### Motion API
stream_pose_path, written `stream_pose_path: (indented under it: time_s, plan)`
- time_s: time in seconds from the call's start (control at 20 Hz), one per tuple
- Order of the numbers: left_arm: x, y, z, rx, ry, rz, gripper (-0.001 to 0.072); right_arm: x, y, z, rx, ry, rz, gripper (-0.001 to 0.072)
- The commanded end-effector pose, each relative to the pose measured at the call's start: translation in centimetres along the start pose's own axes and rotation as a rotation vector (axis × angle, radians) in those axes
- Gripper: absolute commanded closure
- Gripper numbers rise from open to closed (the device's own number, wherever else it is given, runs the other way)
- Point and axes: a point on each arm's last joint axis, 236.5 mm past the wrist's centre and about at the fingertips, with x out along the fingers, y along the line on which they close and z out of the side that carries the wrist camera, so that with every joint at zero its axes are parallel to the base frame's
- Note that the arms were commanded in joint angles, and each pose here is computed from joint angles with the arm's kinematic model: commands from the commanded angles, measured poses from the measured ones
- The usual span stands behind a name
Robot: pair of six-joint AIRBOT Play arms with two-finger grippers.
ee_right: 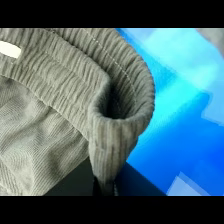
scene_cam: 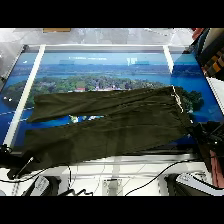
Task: Fold the clothes and pants, and hang the long-sleeved shirts on hangers.
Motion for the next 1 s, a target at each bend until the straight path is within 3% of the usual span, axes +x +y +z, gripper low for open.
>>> stream_pose_path:
  time_s: [0.0, 0.1, 0.25, 0.4, 0.45, 0.8, 0.95]
  plan:
    - [0.9, 0.1, 1.3, -0.009, -0.068, 0.000, 0.0271, 0.0, 0.1, 0.0, -0.001, 0.002, 0.003, 0.0677]
    - [0.8, 0.1, 2.4, -0.009, -0.114, 0.001, 0.0303, 0.0, 0.1, 0.0, -0.001, 0.002, 0.003, 0.0677]
    - [0.7, 0.1, 2.7, -0.009, -0.128, 0.003, 0.0482, 0.0, 0.1, 0.0, -0.001, 0.003, 0.003, 0.0677]
    - [0.7, 0.2, 2.8, -0.007, -0.132, 0.005, 0.0517, 0.0, 0.2, -0.1, -0.001, 0.006, 0.007, 0.0677]
    - [0.7, 0.3, 2.8, -0.004, -0.132, 0.008, 0.0697, 0.0, 0.4, -0.3, -0.001, 0.012, 0.013, 0.0677]
    - [-5.0, -1.9, 6.4, 0.122, -0.294, -0.054, 0.0690, -3.2, 5.3, 1.6, -0.080, 0.005, 0.111, 0.0680]
    - [-10.5, -4.8, 9.4, 0.113, -0.454, -0.165, 0.0690, -6.6, 5.3, 2.4, -0.133, -0.048, -0.014, 0.0680]
